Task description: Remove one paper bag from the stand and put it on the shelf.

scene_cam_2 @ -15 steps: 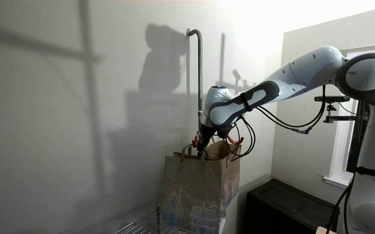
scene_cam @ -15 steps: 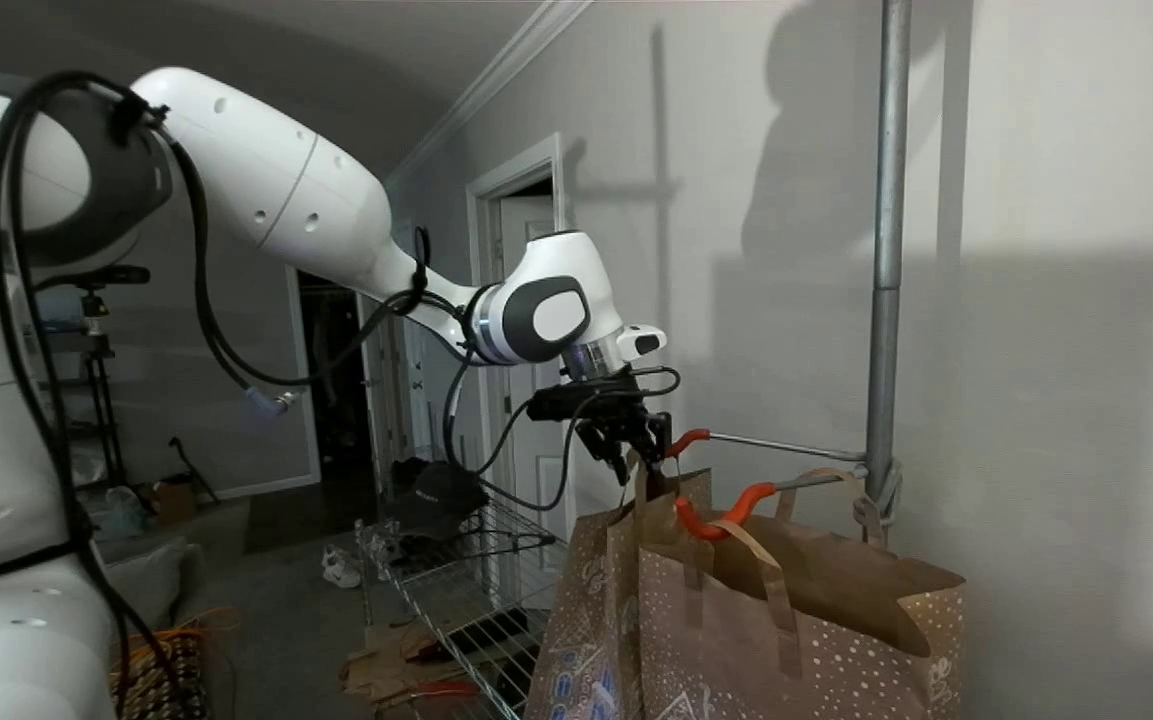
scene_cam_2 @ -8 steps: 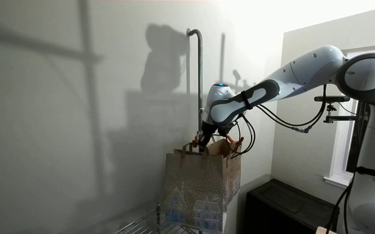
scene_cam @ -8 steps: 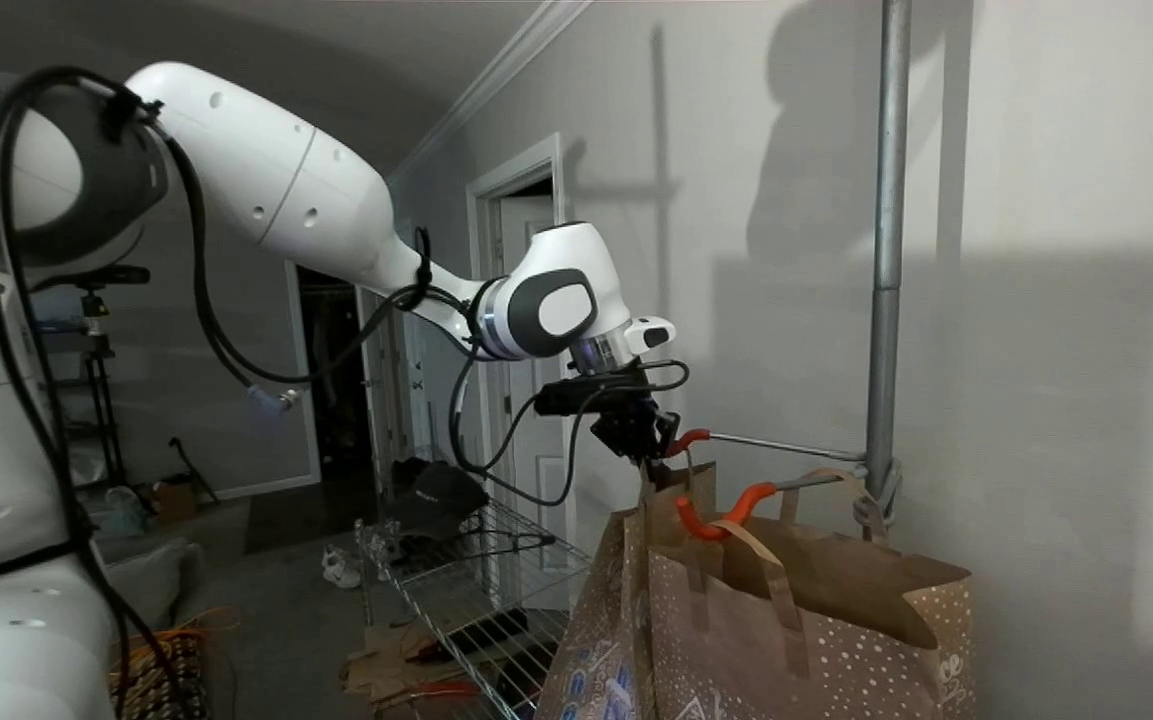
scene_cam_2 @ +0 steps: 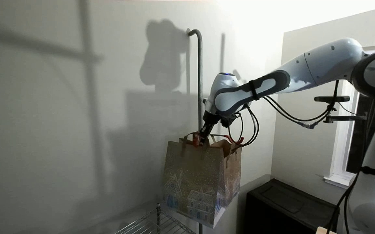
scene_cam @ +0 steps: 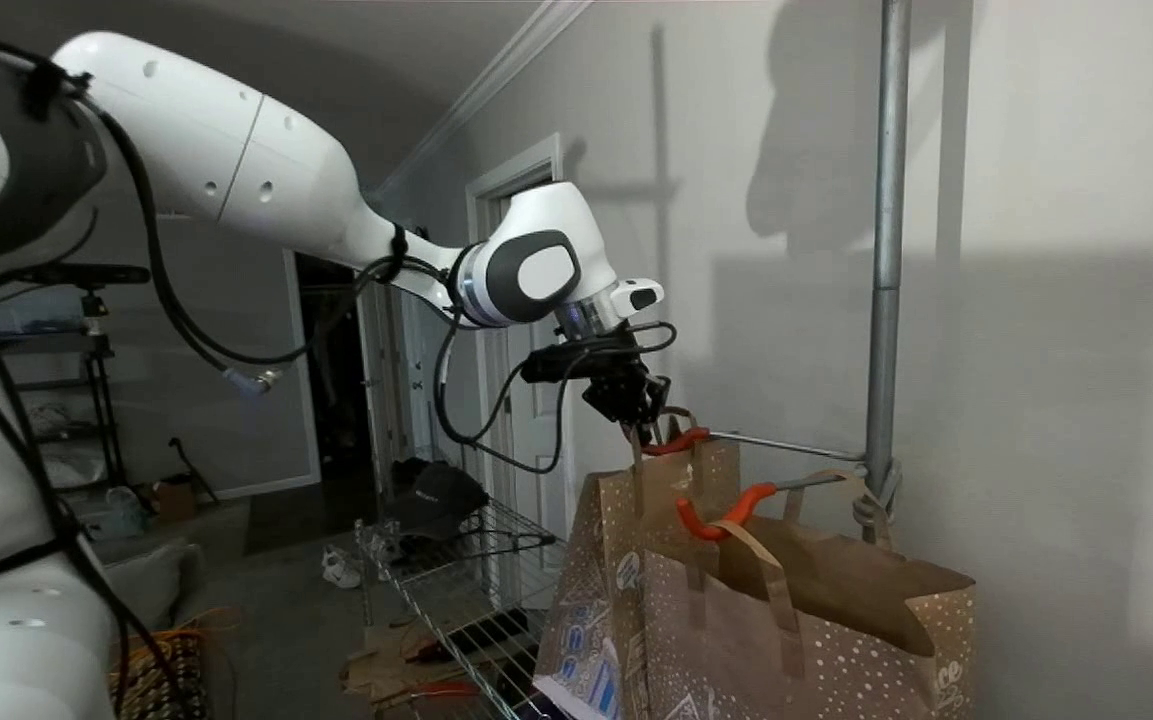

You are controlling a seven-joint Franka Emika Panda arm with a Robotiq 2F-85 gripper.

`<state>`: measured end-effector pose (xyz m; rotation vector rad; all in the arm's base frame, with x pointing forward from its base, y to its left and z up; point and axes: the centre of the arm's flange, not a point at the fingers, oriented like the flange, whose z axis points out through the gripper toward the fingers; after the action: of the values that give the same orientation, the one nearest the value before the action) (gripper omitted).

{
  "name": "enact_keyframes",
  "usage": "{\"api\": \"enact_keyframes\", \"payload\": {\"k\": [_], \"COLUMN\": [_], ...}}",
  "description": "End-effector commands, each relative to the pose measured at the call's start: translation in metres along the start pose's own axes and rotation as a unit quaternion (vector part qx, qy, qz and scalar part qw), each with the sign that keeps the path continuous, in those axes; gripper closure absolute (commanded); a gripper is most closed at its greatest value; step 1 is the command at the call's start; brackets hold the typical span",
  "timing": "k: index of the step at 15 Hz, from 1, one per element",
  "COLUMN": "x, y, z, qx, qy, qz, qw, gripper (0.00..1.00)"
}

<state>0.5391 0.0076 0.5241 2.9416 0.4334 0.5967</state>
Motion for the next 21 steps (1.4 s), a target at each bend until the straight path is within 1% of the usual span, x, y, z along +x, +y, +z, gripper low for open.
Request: {"api": "enact_keyframes", "payload": {"k": [1,3,5,8,11,13,16,18,20,21], "x": [-0.006,-0.005,-0.005,-0.004,-0.004,-0.005,-0.002,0.004,0.009,0.011], "y": [-0.012,-0.021,-0.027,-0.033,-0.038,-0.039,-0.043,-0.048,-0.054,-0.058], "z": [-0.025,-0.025,-0.022,-0.018,-0.02,-0.025,-0.036,-0.043,-0.046,-0.044], "qx": [0.039,0.062,0.076,0.083,0.084,0.078,0.048,0.044,0.052,0.056], "qy": [-0.003,-0.012,-0.02,-0.029,-0.027,-0.011,0.035,0.059,0.065,0.059], "qz": [-0.007,-0.012,-0.021,-0.03,-0.04,-0.046,-0.051,-0.064,-0.08,-0.094], "qw": [0.9992,0.9979,0.9967,0.9957,0.9953,0.9958,0.9969,0.9952,0.9933,0.9922], "gripper": [0.96,0.97,0.96,0.96,0.96,0.96,0.96,0.96,0.96,0.96]}}
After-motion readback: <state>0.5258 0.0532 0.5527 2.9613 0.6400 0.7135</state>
